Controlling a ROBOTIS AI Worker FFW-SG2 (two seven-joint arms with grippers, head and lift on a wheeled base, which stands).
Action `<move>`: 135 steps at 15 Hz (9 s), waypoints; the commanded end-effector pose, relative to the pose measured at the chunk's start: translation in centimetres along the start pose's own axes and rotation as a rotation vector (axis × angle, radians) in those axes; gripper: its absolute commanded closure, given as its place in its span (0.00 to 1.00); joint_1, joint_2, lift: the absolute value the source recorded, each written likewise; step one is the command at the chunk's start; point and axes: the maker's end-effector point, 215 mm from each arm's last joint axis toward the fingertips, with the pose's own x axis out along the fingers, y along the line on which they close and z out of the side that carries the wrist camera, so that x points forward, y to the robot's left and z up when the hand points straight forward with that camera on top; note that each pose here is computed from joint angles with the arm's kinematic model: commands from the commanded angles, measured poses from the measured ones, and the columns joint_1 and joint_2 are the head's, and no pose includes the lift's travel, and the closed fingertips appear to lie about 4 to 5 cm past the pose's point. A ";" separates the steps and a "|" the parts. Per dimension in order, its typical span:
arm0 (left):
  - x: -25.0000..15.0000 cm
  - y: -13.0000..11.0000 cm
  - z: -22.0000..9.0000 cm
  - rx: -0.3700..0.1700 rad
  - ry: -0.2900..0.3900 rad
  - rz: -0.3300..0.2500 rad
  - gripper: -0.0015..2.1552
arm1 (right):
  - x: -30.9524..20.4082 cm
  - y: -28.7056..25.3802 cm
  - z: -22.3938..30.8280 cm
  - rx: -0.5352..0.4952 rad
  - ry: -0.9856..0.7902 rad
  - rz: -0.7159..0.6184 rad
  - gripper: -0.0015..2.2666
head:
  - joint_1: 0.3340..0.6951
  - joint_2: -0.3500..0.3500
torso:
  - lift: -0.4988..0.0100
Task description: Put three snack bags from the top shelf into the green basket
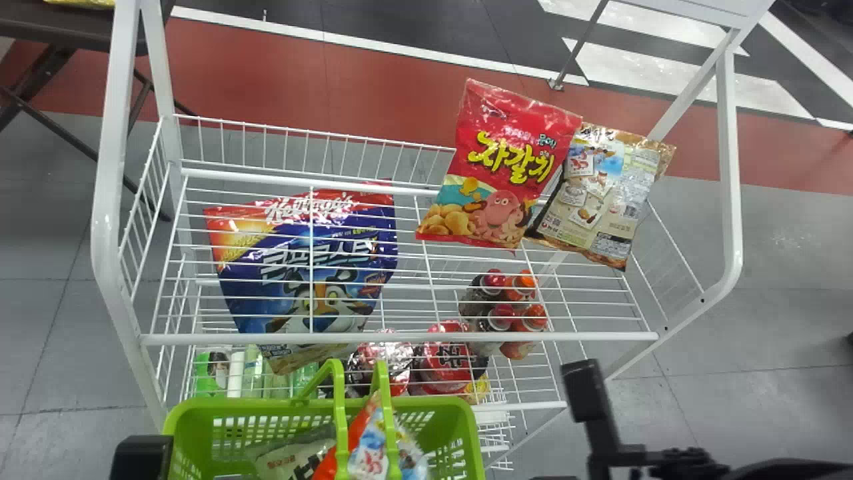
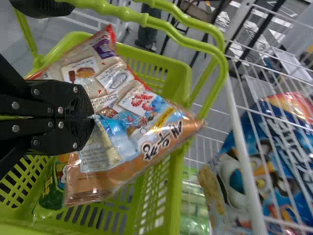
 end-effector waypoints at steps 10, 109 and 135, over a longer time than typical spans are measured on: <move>0.0 -0.6 -0.2 0.006 0.003 -0.003 0.79 | 10.9 0.2 3.1 -0.120 -0.123 0.189 0.81 | 1.00 0.00 | 0.89; -0.5 0.4 0.4 0.010 -0.015 -0.005 0.79 | -0.9 -1.8 0.4 0.017 -0.047 -0.189 0.93 | 1.00 0.00 | 0.89; 0.3 0.7 0.1 0.011 -0.019 -0.018 0.79 | -10.1 2.2 20.3 -0.510 -0.931 -0.354 0.04 | 1.00 0.00 | 0.89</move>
